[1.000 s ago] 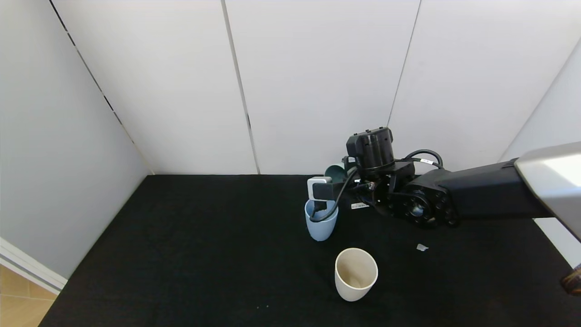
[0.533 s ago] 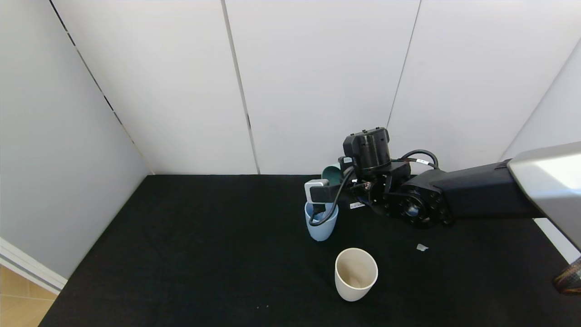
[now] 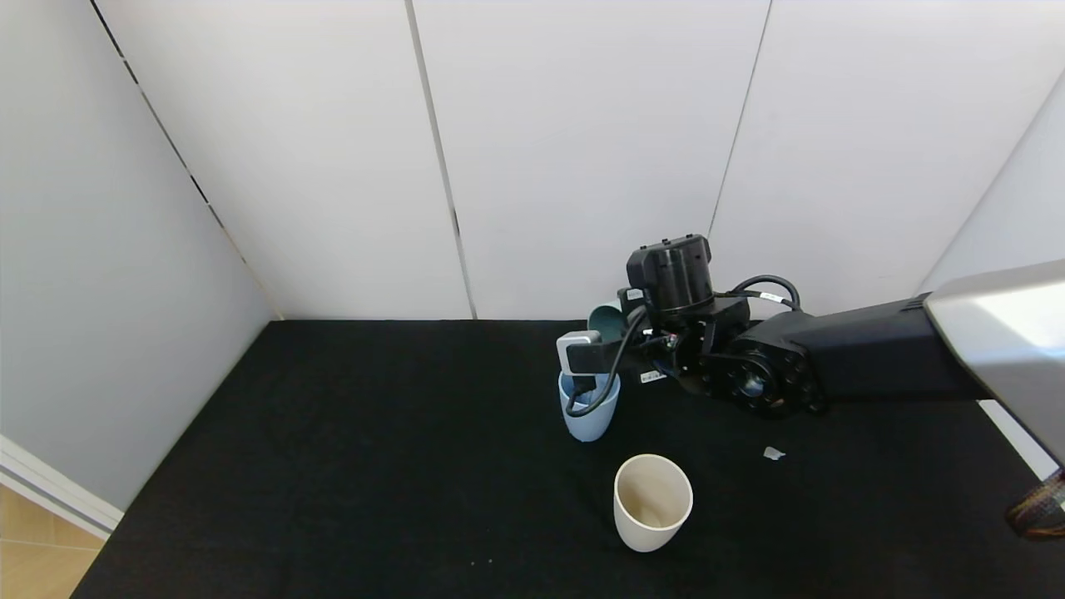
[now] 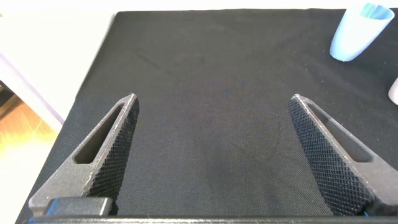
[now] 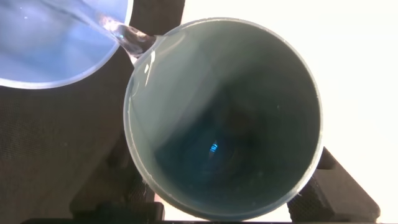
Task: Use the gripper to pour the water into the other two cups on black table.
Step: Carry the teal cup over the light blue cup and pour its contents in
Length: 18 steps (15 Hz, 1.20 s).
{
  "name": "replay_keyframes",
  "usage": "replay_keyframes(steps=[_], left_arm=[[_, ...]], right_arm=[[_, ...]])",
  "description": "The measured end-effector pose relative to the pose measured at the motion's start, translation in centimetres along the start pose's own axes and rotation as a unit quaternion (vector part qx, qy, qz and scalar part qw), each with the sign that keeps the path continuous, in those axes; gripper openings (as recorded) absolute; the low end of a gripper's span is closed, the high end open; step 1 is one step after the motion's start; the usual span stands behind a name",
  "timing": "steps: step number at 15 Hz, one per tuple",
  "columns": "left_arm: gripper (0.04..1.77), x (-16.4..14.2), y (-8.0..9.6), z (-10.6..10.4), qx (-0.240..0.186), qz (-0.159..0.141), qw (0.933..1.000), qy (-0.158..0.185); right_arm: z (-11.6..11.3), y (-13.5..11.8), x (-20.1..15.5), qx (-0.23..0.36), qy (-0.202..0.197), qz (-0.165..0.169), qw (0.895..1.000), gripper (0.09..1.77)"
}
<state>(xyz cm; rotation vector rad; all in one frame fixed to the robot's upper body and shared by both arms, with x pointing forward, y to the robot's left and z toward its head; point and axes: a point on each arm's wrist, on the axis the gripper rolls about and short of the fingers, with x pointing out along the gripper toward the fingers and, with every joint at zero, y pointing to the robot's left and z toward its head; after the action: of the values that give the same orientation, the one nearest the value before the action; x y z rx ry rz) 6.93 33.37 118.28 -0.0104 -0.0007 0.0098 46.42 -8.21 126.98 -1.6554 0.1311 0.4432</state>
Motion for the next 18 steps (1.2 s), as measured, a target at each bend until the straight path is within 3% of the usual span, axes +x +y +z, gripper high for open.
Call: replay_keyframes(steps=[10, 15, 18], left_arm=[[1.72, 0.0, 0.0, 0.0, 0.0, 0.0, 1.0, 0.0], [1.72, 0.0, 0.0, 0.0, 0.0, 0.0, 1.0, 0.0], [1.72, 0.0, 0.0, 0.0, 0.0, 0.0, 1.0, 0.0]], right_arm=[[-0.1, 0.07, 0.08, 0.019, -0.004, -0.01, 1.0, 1.2], [-0.33, -0.06, -0.16, 0.112, -0.004, -0.009, 0.994, 1.2], [-0.5, 0.02, -0.65, 0.194, -0.004, -0.005, 0.981, 1.2]])
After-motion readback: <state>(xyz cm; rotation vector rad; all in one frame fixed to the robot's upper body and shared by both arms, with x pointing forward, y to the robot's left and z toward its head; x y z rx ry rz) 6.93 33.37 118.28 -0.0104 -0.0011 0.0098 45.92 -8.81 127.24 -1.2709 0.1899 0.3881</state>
